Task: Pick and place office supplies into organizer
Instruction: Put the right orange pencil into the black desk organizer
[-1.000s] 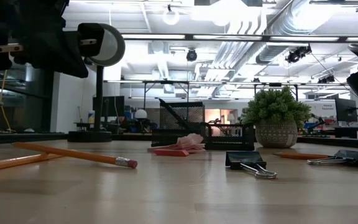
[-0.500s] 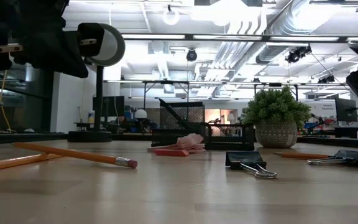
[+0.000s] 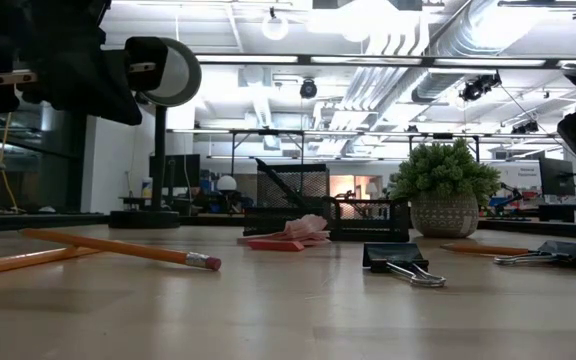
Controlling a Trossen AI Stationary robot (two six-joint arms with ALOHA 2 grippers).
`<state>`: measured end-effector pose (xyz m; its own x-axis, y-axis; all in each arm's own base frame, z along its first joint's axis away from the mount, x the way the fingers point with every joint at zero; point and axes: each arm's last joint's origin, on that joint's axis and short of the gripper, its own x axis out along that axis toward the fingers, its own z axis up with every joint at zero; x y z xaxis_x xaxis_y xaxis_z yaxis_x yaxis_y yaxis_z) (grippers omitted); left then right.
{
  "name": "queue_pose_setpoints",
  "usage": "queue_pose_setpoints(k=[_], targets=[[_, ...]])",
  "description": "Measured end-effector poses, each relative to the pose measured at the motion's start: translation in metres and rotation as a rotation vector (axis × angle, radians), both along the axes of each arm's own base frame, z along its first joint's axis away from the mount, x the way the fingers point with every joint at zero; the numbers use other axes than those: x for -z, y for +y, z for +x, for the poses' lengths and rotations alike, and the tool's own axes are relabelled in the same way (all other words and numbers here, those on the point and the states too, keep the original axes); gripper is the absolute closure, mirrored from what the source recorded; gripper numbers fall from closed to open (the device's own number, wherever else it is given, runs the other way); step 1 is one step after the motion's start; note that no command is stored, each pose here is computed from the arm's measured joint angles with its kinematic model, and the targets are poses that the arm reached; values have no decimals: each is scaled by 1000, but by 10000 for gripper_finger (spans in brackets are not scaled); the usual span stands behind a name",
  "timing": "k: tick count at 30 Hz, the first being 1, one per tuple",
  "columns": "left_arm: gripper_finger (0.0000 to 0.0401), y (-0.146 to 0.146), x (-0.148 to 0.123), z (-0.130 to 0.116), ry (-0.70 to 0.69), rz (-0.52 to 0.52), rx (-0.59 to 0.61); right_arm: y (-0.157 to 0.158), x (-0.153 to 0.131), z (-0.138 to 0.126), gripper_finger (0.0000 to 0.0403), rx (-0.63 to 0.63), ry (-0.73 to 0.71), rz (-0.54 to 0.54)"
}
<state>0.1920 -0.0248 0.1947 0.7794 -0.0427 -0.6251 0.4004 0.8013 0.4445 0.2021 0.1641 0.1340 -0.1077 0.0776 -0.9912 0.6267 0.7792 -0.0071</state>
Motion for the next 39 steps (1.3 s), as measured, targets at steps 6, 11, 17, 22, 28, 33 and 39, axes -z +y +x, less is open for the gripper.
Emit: queue_pose_setpoints(k=[6, 11, 17, 22, 28, 33, 39], targets=[[398, 0, 0, 0, 0, 1, 1, -3, -4, -2, 399, 3, -22, -40], [398, 0, 0, 0, 0, 2, 2, -7, -8, -5, 401, 10, -28, -91], [398, 0, 0, 0, 0, 2, 2, -9, -13, -7, 402, 16, -32, -99], [398, 0, 0, 0, 0, 2, 1, -10, -17, -7, 402, 16, -66, -111], [398, 0, 0, 0, 0, 2, 2, -11, -24, -6, 403, 18, -115, -135], [398, 0, 0, 0, 0, 2, 1, -9, -35, 0, 403, -2, -171, -174], [398, 0, 0, 0, 0, 2, 2, -5, -55, 9, 402, -35, -236, -237]])
